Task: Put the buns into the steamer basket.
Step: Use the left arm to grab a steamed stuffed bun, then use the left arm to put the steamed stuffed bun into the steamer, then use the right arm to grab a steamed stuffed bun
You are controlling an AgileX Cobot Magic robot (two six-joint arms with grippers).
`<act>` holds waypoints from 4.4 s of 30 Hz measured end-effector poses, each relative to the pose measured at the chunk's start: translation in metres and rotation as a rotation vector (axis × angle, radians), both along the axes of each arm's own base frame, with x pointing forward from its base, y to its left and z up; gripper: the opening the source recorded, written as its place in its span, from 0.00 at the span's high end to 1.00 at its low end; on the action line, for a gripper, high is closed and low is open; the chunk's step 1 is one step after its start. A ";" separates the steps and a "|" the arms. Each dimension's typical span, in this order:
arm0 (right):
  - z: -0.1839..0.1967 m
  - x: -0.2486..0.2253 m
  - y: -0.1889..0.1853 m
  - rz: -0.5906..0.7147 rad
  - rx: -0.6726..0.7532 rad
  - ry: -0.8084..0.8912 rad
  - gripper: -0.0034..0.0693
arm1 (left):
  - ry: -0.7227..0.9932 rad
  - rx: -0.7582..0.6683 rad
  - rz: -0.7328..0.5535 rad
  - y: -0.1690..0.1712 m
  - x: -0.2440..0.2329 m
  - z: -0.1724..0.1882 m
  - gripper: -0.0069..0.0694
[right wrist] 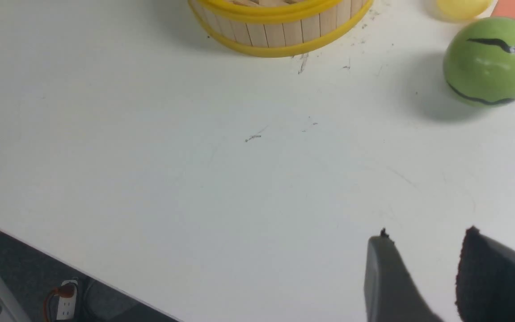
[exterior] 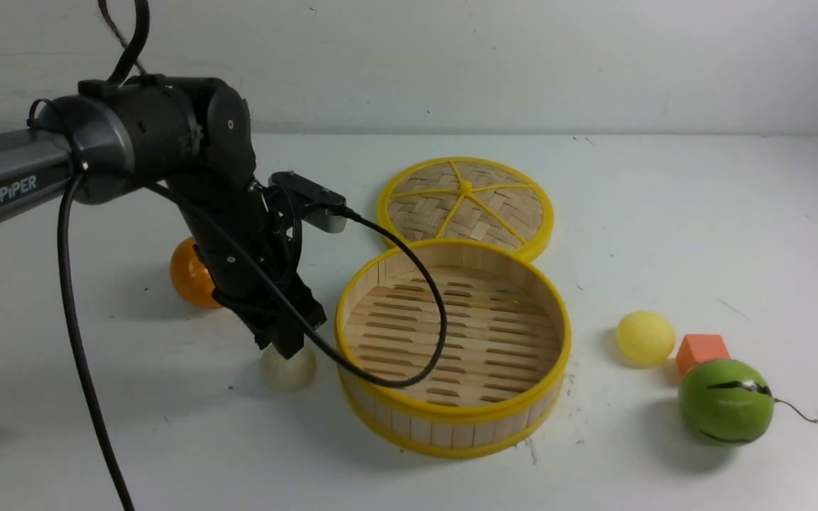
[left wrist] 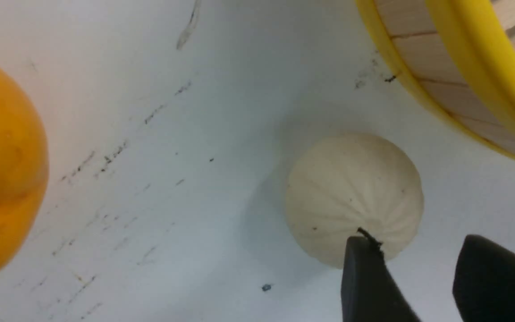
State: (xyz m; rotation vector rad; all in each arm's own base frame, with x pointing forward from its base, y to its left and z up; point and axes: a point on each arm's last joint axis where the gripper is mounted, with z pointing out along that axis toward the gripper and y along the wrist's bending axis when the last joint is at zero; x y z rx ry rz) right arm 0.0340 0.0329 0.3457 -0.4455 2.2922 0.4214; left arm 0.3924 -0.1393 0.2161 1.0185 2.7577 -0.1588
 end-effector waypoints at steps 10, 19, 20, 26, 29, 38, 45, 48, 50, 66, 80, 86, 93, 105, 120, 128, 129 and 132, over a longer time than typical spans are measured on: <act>0.000 0.000 0.000 0.000 0.002 -0.002 0.63 | -0.036 0.019 -0.006 0.000 0.008 -0.011 0.58; 0.000 0.000 0.000 0.000 0.001 -0.002 0.62 | -0.039 0.017 -0.005 0.000 0.008 -0.012 0.59; 0.000 0.000 0.000 0.000 0.001 -0.002 0.62 | -0.040 0.016 -0.004 0.000 0.008 -0.012 0.59; 0.000 0.000 0.000 0.000 0.001 -0.002 0.62 | -0.043 0.016 -0.003 -0.001 0.011 -0.018 0.59; 0.000 0.000 0.000 0.000 0.001 -0.002 0.62 | -0.043 0.017 -0.003 -0.001 0.012 -0.021 0.59; 0.000 0.000 0.000 0.000 0.001 -0.002 0.62 | -0.040 0.039 -0.012 0.000 0.013 -0.025 0.63; 0.000 0.000 0.000 0.001 0.003 -0.001 0.62 | -0.006 0.054 -0.017 0.001 0.010 -0.025 0.90; 0.000 0.000 0.000 0.001 0.003 -0.001 0.62 | -0.010 0.069 -0.022 0.003 0.009 -0.021 0.93; 0.000 0.000 0.000 0.001 0.003 -0.001 0.62 | -0.031 0.088 -0.017 0.006 0.006 -0.010 0.93; 0.004 0.007 -0.005 -0.108 0.017 -0.050 0.62 | -0.202 -0.110 -0.069 -0.076 -0.034 0.088 0.93; 0.004 0.007 -0.006 -0.120 0.016 -0.052 0.62 | -0.141 0.091 -0.031 -0.124 0.011 0.019 0.92; 0.004 0.008 -0.007 -0.123 0.013 -0.056 0.62 | -0.165 0.074 -0.027 -0.126 0.014 0.021 0.76; 0.004 0.008 -0.006 -0.142 0.031 -0.042 0.62 | -0.159 0.059 0.031 -0.126 0.014 0.022 0.34; -0.012 0.061 0.006 -0.179 -0.020 0.163 0.62 | -0.265 -0.112 0.144 -0.102 -0.028 0.131 0.52; -0.021 0.158 0.027 -0.207 -0.113 0.265 0.62 | -0.467 -0.469 0.213 0.041 -0.256 0.182 0.93; -0.039 0.218 0.042 -0.212 -0.146 0.330 0.62 | -0.685 -0.894 0.231 0.088 -0.340 0.082 0.93; -0.041 0.226 0.043 -0.212 -0.154 0.337 0.62 | -0.729 -0.946 0.238 0.093 -0.347 0.076 0.93; -0.051 0.243 0.047 -0.212 -0.174 0.363 0.62 | -0.809 -1.038 0.250 0.103 -0.359 0.059 0.93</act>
